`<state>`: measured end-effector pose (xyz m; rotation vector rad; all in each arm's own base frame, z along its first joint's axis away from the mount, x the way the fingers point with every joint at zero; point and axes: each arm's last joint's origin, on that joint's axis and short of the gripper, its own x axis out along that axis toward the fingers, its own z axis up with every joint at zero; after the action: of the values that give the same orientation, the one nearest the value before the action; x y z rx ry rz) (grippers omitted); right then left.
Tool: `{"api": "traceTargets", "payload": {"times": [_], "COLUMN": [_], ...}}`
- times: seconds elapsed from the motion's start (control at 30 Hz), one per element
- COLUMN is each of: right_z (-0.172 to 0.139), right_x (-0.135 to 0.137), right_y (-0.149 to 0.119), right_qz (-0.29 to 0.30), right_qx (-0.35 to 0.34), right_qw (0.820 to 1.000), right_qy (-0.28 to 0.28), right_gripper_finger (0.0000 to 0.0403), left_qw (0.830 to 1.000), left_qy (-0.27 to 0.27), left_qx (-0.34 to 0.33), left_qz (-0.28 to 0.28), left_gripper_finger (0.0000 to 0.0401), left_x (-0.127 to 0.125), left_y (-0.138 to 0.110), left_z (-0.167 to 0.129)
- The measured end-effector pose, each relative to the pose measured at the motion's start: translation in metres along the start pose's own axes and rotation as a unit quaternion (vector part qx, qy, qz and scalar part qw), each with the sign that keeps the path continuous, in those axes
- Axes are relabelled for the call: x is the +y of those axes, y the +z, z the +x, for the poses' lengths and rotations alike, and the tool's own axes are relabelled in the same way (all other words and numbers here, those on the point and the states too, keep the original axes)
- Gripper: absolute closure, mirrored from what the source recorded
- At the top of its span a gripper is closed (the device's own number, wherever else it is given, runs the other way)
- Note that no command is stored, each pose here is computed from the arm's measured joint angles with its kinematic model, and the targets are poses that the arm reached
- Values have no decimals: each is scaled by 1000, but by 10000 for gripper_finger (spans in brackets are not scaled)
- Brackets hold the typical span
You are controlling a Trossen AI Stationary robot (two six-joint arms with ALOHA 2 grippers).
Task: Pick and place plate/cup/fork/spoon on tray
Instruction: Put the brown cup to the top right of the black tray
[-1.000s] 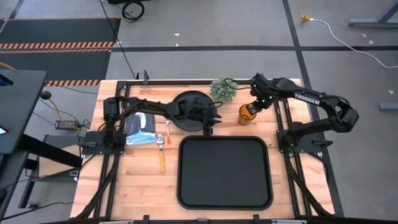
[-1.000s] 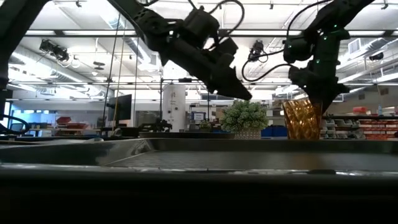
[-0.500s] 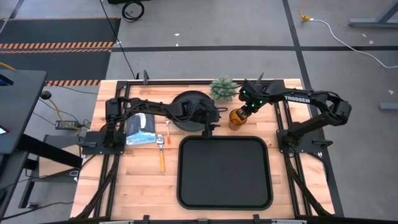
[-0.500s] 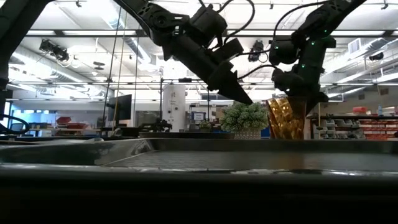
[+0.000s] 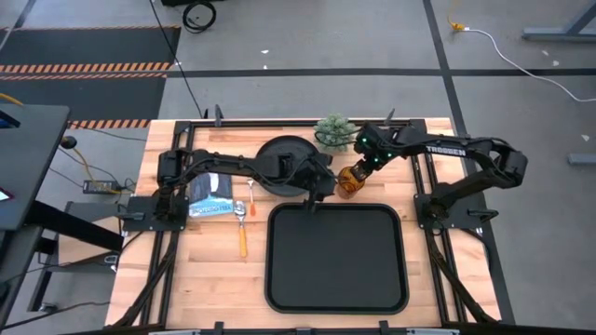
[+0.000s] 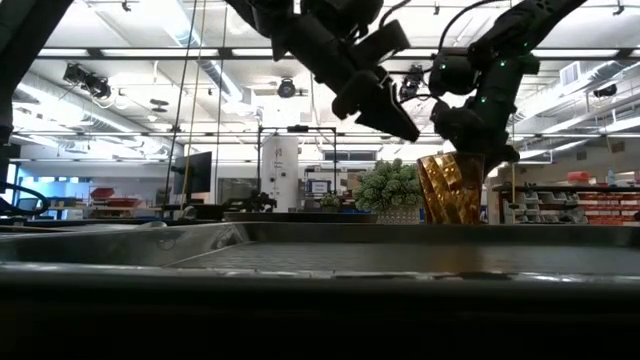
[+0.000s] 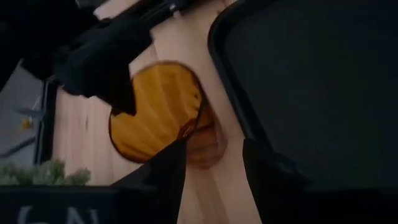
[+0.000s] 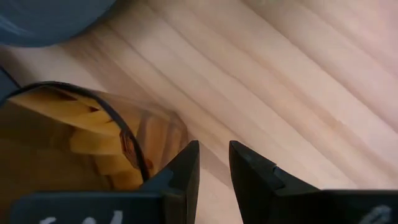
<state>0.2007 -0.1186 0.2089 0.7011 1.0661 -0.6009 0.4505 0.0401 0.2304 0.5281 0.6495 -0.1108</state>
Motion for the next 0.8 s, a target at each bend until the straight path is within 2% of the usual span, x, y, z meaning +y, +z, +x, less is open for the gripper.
{"api": "traceTargets", "payload": {"times": [0.3,0.53,0.8], "right_z": [-34,-47,-52], "right_x": [-6,-8,-6], "right_y": [-14,-26,-27], "right_qz": [10,18,13], "right_qx": [-26,-28,-45], "right_qw": [1000,999,999], "right_qy": [0,-33,-26], "right_gripper_finger": [309,309,309], "left_qw": [999,997,995], "left_qy": [13,-52,-55], "left_qx": [-26,43,49], "left_qz": [20,39,61], "left_gripper_finger": [235,235,235], "left_x": [18,17,20], "left_y": [30,24,24], "left_z": [-6,28,35]}}
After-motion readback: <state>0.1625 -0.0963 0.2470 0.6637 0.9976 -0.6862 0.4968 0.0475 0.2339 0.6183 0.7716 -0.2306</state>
